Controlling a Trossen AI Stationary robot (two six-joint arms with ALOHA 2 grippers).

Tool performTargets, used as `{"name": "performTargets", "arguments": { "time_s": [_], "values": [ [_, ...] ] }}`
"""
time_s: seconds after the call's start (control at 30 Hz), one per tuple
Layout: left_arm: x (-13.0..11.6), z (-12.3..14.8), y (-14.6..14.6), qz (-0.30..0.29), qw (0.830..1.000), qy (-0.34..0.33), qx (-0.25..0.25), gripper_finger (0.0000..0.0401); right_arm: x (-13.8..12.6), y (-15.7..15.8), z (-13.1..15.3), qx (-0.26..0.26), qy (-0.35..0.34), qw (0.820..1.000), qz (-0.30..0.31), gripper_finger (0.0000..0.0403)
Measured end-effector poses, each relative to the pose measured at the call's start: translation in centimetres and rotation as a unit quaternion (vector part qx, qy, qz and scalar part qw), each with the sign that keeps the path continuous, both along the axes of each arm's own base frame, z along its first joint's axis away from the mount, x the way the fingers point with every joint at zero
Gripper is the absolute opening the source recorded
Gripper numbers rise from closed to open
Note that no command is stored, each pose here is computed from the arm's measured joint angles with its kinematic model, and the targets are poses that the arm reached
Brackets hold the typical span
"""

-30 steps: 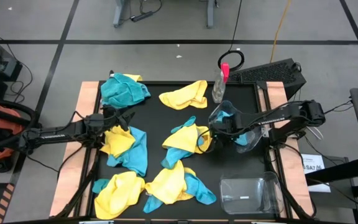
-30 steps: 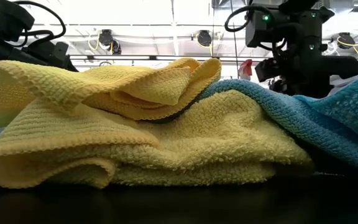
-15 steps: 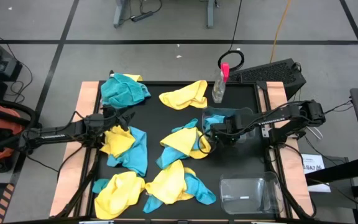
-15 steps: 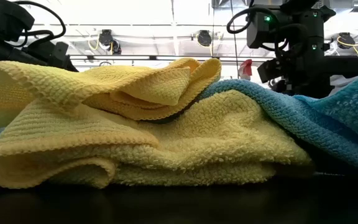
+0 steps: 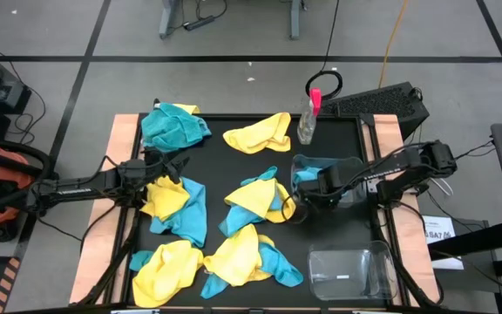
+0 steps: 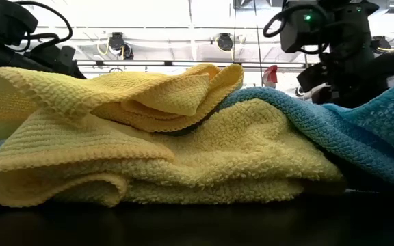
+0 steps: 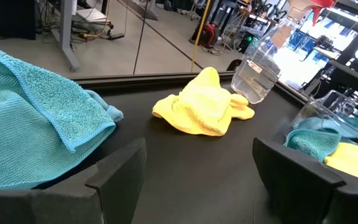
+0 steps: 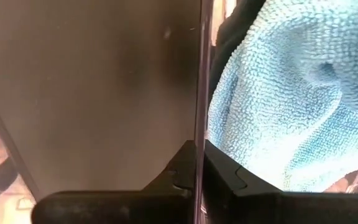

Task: Sort microfiber towel by color & place in baskets
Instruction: Adjust the top transparent bin

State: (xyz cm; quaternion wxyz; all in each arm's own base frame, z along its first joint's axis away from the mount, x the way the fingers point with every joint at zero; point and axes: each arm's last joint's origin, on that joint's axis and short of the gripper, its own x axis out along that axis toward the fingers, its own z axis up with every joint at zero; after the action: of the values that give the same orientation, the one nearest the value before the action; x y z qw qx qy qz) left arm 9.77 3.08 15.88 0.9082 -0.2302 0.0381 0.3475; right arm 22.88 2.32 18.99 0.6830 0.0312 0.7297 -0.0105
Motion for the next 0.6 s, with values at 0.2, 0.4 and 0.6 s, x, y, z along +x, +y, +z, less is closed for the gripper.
{"name": "performTargets", "arguments": {
  "time_s": [0.2, 0.4, 0.6],
  "values": [
    [0.0, 0.0, 0.0, 0.000, 1.000, 0.000, 0.000, 0.0299, -0.2, 1.4, 0.0, -0.004, 0.000, 1.000, 0.018, 0.0008],
    [0.0, 0.0, 0.0, 0.000, 1.000, 0.000, 0.000, 0.0299, -0.3, 2.4, 0.0, -0.006, -0.004, 1.000, 0.010, 0.0008],
    [0.0, 0.0, 0.0, 0.000, 1.000, 0.000, 0.000, 0.0299, -0.4, 3.5, 0.0, -0.006, -0.013, 1.000, 0.011, 0.0008]
  ]
}}
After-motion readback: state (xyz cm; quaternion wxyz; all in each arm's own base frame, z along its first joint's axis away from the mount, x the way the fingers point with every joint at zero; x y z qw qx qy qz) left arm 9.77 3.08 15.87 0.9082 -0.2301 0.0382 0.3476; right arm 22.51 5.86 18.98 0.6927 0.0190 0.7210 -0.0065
